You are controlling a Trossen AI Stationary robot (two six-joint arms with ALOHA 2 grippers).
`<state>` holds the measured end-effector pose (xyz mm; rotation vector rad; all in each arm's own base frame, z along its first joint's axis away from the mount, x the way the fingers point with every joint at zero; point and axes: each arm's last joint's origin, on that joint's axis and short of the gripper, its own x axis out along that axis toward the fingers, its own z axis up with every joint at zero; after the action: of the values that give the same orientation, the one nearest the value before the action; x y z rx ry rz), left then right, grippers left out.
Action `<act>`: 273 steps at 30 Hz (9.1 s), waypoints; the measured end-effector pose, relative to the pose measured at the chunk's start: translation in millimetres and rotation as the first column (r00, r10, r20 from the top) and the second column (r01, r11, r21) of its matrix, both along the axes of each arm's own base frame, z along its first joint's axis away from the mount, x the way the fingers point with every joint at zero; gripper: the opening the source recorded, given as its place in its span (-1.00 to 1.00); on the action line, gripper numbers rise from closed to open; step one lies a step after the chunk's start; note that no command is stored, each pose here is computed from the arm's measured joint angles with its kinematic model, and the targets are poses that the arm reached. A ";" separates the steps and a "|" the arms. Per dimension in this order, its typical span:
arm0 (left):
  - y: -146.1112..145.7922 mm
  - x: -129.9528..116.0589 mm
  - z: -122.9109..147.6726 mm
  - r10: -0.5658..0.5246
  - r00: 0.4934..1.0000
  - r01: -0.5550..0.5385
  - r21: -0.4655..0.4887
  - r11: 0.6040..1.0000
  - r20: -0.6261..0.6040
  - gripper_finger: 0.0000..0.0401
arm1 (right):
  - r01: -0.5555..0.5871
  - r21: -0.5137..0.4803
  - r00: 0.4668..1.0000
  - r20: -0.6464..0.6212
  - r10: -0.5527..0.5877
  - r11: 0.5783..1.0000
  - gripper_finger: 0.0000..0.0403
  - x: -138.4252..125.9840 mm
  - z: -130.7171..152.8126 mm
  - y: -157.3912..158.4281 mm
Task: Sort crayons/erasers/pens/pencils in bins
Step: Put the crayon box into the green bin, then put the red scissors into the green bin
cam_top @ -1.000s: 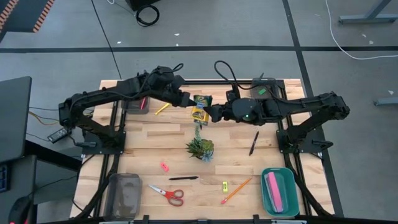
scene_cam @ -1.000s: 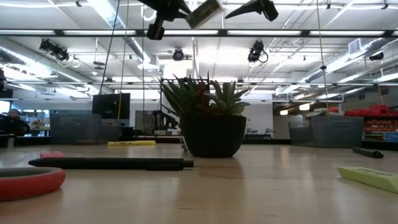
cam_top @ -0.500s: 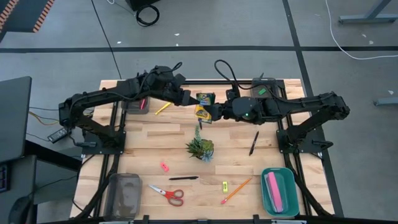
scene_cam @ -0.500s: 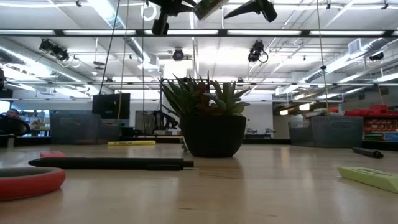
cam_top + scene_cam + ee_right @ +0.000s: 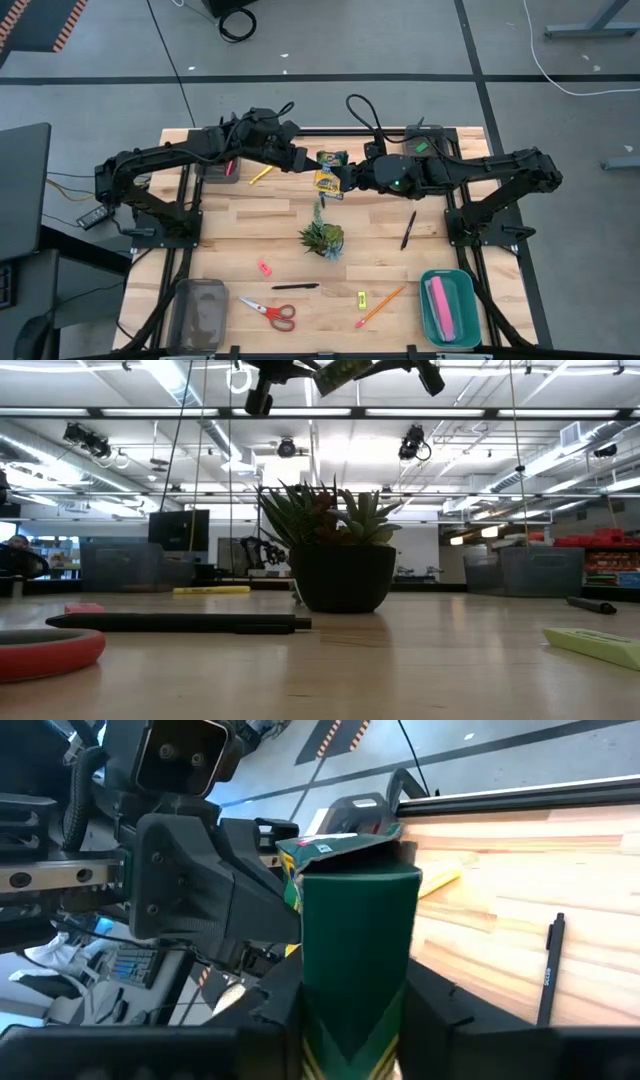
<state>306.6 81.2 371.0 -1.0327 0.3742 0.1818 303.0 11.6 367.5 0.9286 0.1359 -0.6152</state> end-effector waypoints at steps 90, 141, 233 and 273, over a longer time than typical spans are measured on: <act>14.9 -47.2 19.9 0.001 0.999 0.006 0.197 0.980 -0.038 -0.53 | 0.352 0.506 0.419 -0.838 0.351 0.788 -0.54 -122.2 -123.2 224.7; 5.2 -43.8 19.4 -0.016 0.999 0.022 0.149 0.989 -0.040 -0.59 | 0.293 0.467 0.381 -0.857 0.346 0.834 -0.09 -125.6 -137.0 235.2; -312.9 -4.0 -212.2 -0.585 0.381 0.920 0.231 0.316 -0.716 -0.12 | -0.667 -0.080 0.706 -0.387 0.594 0.741 -0.11 -117.3 -19.7 177.6; -312.7 10.8 -239.1 -0.478 0.511 0.823 0.247 0.511 -0.714 -0.14 | -0.672 -0.077 0.697 -0.403 0.593 0.737 -0.11 -119.1 -20.9 177.4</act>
<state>317.5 -231.6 131.9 -0.1178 1.2012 -0.1510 183.9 189.1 346.5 0.4845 0.6813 -0.1237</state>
